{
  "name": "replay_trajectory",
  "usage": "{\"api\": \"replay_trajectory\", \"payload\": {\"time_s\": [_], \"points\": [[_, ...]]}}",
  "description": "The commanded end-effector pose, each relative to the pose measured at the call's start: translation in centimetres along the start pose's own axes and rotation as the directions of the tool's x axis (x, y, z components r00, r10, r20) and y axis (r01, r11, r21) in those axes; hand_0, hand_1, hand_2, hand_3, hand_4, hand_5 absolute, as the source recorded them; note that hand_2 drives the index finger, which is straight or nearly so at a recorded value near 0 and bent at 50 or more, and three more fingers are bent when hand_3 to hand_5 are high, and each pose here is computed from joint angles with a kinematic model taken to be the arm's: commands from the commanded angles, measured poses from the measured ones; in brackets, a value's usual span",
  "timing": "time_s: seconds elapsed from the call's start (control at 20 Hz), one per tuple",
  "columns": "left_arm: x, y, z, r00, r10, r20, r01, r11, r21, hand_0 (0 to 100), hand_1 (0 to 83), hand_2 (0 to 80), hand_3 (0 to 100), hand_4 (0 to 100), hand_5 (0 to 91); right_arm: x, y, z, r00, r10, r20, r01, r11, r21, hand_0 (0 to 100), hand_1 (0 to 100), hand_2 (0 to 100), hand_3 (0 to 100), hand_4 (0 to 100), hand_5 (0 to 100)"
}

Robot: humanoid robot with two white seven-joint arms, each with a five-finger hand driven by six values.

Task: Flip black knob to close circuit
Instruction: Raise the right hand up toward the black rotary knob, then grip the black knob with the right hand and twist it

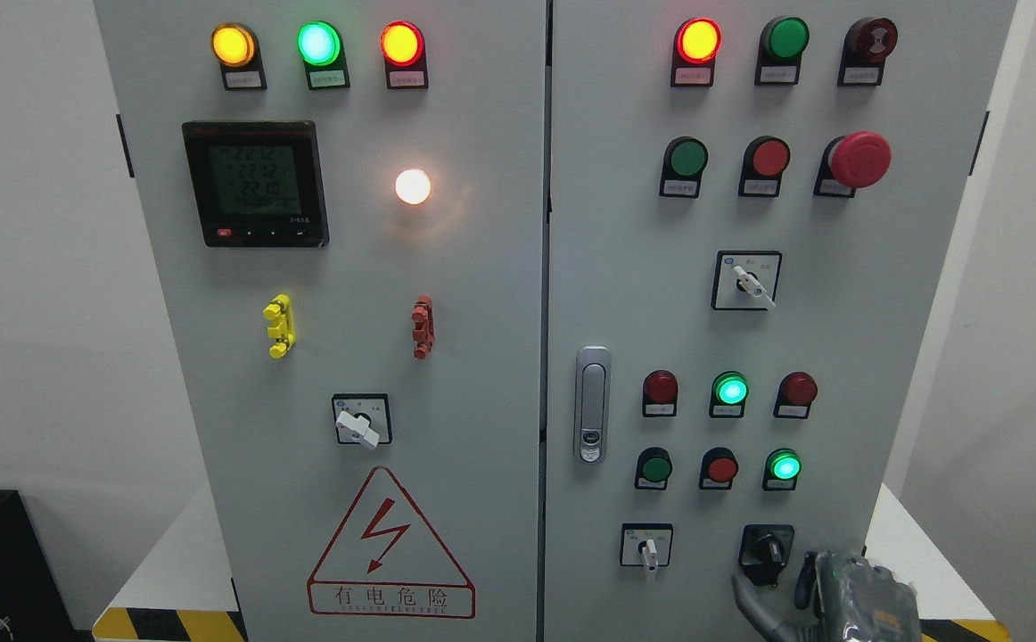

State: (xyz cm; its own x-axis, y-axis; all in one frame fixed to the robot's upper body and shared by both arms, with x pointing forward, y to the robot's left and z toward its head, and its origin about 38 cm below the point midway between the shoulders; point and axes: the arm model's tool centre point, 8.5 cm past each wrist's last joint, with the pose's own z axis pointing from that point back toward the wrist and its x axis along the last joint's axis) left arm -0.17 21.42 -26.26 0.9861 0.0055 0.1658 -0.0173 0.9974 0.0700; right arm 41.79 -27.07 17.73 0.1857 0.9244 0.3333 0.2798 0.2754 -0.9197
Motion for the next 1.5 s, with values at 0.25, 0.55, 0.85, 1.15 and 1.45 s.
{"api": "replay_trajectory", "payload": {"time_s": [0.25,0.55,0.85,1.15,1.45], "points": [[-0.70,-0.06,0.15,0.999,-0.044,-0.018,0.044,0.999,-0.008,0,0.0,0.0,0,0,0.0,-0.89,-0.28,-0.39,1.000,-0.005,-0.026,0.005,1.000,-0.010,0,24,78,93,73,73],[-0.70,-0.06,0.15,0.999,-0.044,-0.018,0.044,0.999,-0.008,0,0.0,0.0,0,0,0.0,-0.87,-0.42,-0.50,0.999,-0.008,-0.032,0.008,1.000,-0.014,0,25,78,93,73,73],[-0.68,-0.06,0.15,0.999,-0.044,-0.017,0.044,0.999,-0.008,0,0.0,0.0,0,0,0.0,-0.90,-0.59,-0.63,0.999,-0.010,-0.035,0.009,1.000,-0.019,0,26,77,93,73,73],[-0.68,-0.06,0.15,0.999,-0.044,-0.017,0.044,0.999,-0.008,0,0.0,0.0,0,0,0.0,-1.47,-0.74,-0.67,0.999,-0.009,-0.048,0.008,1.000,-0.022,0,26,77,93,73,73],[-0.68,-0.06,0.15,0.999,-0.044,-0.017,0.044,0.999,-0.008,0,0.0,0.0,0,0,0.0,-1.55,-0.80,-0.73,0.999,-0.013,-0.050,0.011,1.000,-0.022,0,26,77,93,73,73]]}}
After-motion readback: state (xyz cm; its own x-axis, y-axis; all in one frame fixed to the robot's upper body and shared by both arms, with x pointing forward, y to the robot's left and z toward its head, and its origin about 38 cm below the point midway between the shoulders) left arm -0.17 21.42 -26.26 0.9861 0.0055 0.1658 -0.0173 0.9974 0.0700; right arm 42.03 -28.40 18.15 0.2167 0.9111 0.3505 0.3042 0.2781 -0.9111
